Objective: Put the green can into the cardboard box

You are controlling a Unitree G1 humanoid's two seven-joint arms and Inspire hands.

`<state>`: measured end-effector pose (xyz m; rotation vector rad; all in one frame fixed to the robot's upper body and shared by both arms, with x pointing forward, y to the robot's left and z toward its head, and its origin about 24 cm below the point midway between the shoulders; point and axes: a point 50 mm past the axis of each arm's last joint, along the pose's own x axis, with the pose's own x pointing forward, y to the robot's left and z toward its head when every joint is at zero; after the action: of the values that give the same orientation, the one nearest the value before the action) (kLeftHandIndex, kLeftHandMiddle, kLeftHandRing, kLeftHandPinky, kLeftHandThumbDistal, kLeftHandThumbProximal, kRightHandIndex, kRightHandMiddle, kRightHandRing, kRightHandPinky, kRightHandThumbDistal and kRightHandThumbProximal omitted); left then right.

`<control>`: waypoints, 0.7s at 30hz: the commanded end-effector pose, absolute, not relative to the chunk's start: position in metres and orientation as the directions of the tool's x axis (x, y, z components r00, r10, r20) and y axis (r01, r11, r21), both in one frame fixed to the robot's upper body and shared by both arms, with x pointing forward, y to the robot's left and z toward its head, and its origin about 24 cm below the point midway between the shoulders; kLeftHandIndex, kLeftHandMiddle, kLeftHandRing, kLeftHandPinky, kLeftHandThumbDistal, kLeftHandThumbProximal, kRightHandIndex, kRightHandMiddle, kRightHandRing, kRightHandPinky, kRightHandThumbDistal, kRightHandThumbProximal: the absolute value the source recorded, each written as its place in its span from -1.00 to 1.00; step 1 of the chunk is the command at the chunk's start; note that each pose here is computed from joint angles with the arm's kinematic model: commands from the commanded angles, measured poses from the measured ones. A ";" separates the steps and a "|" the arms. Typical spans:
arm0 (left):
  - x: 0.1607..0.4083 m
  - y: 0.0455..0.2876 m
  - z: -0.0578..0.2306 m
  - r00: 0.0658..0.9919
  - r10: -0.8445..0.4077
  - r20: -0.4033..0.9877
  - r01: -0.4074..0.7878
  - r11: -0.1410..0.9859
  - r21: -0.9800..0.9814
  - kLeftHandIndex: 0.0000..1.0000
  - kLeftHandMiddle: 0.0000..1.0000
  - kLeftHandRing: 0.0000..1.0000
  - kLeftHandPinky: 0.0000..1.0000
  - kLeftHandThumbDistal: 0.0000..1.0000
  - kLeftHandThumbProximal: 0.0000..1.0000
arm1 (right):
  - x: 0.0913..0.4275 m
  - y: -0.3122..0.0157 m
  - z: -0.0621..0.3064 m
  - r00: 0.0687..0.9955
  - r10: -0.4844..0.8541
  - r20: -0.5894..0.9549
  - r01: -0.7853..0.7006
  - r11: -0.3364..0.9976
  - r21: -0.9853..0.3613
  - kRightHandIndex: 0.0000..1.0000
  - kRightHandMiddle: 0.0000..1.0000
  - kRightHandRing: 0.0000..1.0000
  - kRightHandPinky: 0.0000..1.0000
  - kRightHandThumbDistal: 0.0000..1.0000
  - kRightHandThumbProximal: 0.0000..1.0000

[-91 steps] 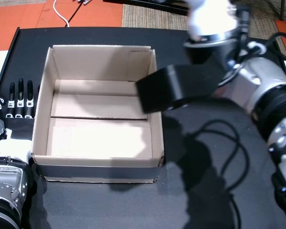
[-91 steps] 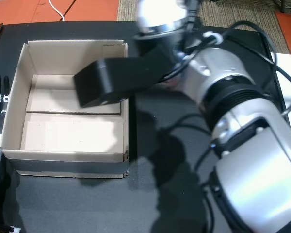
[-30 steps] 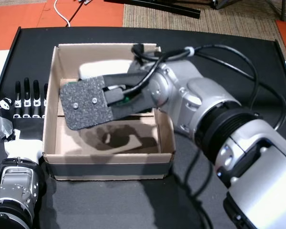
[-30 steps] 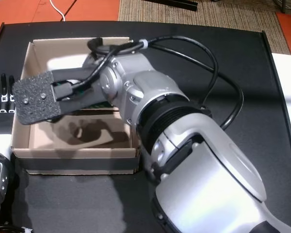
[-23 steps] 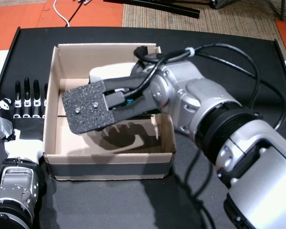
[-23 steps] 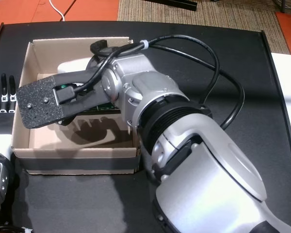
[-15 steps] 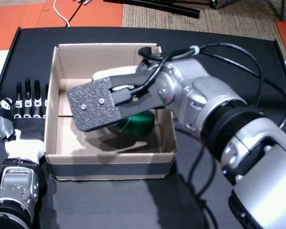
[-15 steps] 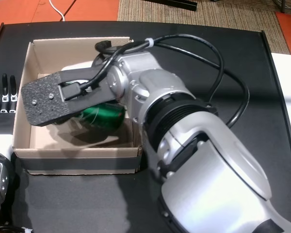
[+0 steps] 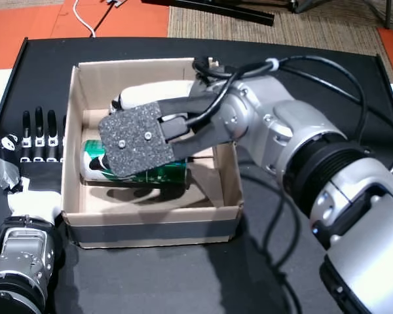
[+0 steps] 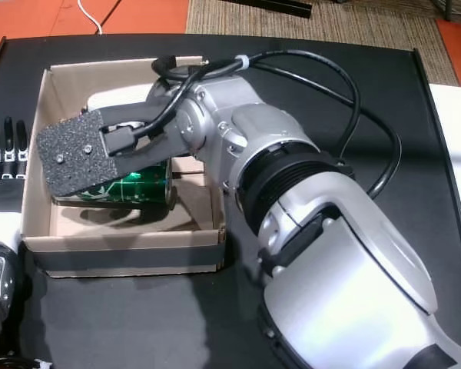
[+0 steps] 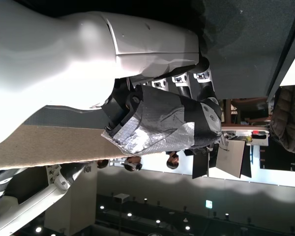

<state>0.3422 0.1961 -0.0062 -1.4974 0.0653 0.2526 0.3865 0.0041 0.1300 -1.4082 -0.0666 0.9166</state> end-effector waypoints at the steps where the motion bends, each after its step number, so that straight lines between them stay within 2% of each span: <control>1: 0.328 0.189 -0.027 0.949 0.101 -0.297 -0.302 0.040 -0.952 0.04 0.06 0.26 0.44 -1.00 0.03 | 0.388 0.006 0.139 0.677 0.604 -0.421 -0.509 -0.029 -0.861 0.66 0.83 0.95 1.00 0.97 0.37; 3: 0.328 0.189 -0.027 0.948 0.106 -0.300 -0.305 0.037 -0.952 0.02 0.05 0.24 0.38 -1.00 0.01 | 0.389 0.006 0.140 0.694 0.619 -0.368 -0.487 0.027 -0.873 0.59 0.87 1.00 1.00 0.89 0.33; 5: 0.328 0.189 -0.027 0.946 0.108 -0.306 -0.311 0.028 -0.950 0.04 0.05 0.24 0.34 -1.00 -0.02 | 0.389 0.006 0.143 0.708 0.639 -0.301 -0.441 0.068 -0.895 0.46 0.82 1.00 1.00 0.98 0.44; 7: 0.329 0.190 -0.027 0.944 0.107 -0.312 -0.316 0.024 -0.948 0.05 0.03 0.21 0.39 -1.00 -0.01 | 0.390 0.007 0.151 0.719 0.663 -0.210 -0.367 0.105 -0.924 0.37 0.79 1.00 1.00 0.72 0.42; 10: 0.327 0.191 -0.027 0.950 0.105 -0.293 -0.297 0.028 -0.955 0.14 0.13 0.35 0.50 -1.00 0.03 | 0.391 0.008 0.165 0.723 0.684 -0.093 -0.272 0.158 -0.949 0.45 0.82 1.00 1.00 0.56 0.31; 12: 0.327 0.191 -0.028 0.951 0.106 -0.291 -0.296 0.033 -0.955 0.14 0.16 0.38 0.48 -1.00 0.02 | 0.391 0.008 0.174 0.718 0.696 -0.020 -0.217 0.196 -0.956 0.51 0.85 1.00 1.00 0.59 0.31; 14: 0.327 0.191 -0.027 0.951 0.106 -0.289 -0.294 0.034 -0.955 0.13 0.14 0.35 0.45 -1.00 0.00 | 0.391 0.007 0.184 0.702 0.708 0.078 -0.152 0.256 -0.955 0.62 0.85 1.00 1.00 0.64 0.16; 15: 0.327 0.191 -0.027 0.953 0.106 -0.285 -0.290 0.032 -0.957 0.13 0.12 0.33 0.49 -1.00 -0.01 | 0.390 0.005 0.188 0.692 0.708 0.138 -0.105 0.288 -0.952 0.62 0.82 0.99 1.00 0.71 0.18; 17: 0.328 0.192 -0.026 0.950 0.104 -0.295 -0.300 0.035 -0.953 0.07 0.06 0.27 0.51 -1.00 -0.01 | 0.389 0.002 0.194 0.671 0.703 0.236 -0.016 0.333 -0.943 0.68 0.84 0.99 1.00 0.71 0.42; 18: 0.329 0.192 -0.026 0.948 0.104 -0.301 -0.306 0.036 -0.951 0.04 0.05 0.26 0.49 -1.00 0.01 | 0.388 0.000 0.197 0.657 0.698 0.286 0.030 0.354 -0.935 0.70 0.85 0.97 1.00 0.65 0.44; 21: 0.329 0.193 -0.026 0.948 0.105 -0.299 -0.305 0.039 -0.952 0.11 0.09 0.29 0.47 -1.00 0.06 | 0.386 -0.007 0.206 0.599 0.677 0.428 0.166 0.418 -0.893 0.76 0.86 0.93 1.00 0.68 0.37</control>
<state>0.3423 0.1975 -0.0058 -1.4995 0.0670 0.2551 0.3873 -0.0065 0.1940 -1.1261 -0.8237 0.4191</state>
